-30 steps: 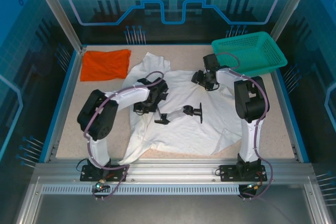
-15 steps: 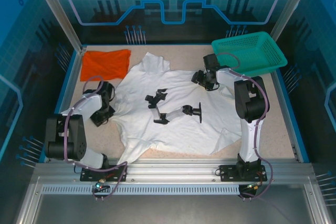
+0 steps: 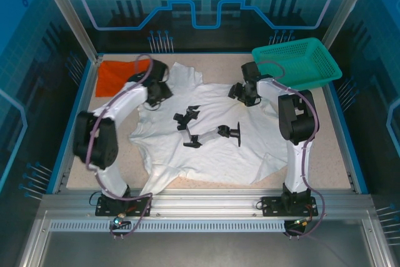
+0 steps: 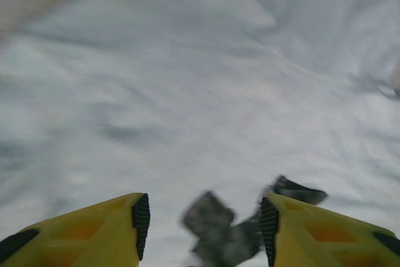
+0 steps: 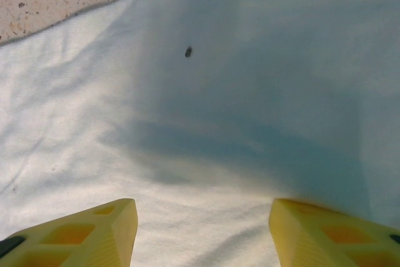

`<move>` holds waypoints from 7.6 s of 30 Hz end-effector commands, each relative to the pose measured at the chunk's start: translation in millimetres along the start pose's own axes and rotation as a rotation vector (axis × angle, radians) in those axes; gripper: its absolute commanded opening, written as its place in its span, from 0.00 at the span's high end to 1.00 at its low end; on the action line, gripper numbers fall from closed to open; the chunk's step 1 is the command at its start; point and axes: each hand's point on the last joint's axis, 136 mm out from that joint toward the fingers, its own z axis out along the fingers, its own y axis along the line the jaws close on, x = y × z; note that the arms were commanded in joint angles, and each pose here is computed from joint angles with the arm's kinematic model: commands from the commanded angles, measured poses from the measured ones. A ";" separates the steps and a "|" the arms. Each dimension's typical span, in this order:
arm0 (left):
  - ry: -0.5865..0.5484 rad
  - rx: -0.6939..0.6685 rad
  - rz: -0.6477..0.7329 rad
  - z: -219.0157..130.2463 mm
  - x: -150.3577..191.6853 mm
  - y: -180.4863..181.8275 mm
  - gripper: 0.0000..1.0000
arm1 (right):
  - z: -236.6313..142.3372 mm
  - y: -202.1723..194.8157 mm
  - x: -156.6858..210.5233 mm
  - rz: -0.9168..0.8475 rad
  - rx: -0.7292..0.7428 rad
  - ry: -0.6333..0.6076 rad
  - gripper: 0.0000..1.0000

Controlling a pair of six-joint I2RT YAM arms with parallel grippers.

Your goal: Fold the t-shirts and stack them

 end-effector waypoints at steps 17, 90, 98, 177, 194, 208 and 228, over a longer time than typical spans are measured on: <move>0.097 -0.212 0.046 144.5 -45.1 -3.9 0.47 | 72.7 15.7 -16.8 0.058 0.109 0.160 0.39; 0.384 -0.003 0.243 -91.3 270.4 161.8 0.46 | -66.3 -121.7 72.6 0.082 0.341 0.130 0.74; 0.412 0.024 0.227 -87.0 278.0 159.4 0.53 | -67.6 -122.1 73.5 0.081 0.343 0.130 0.87; 0.387 0.131 0.106 -136.5 260.6 156.0 1.00 | -133.6 -115.5 100.8 0.107 0.124 0.026 1.00; 0.488 0.086 0.107 -158.5 264.3 173.5 1.00 | -167.0 -172.6 170.1 0.357 0.031 -0.084 1.00; 0.474 -0.064 -0.065 -139.3 279.4 219.7 1.00 | -145.7 -214.4 206.7 0.651 0.011 -0.039 1.00; 0.319 0.210 0.054 -142.9 135.1 70.3 1.00 | -189.9 -169.4 76.8 0.384 0.138 -0.239 1.00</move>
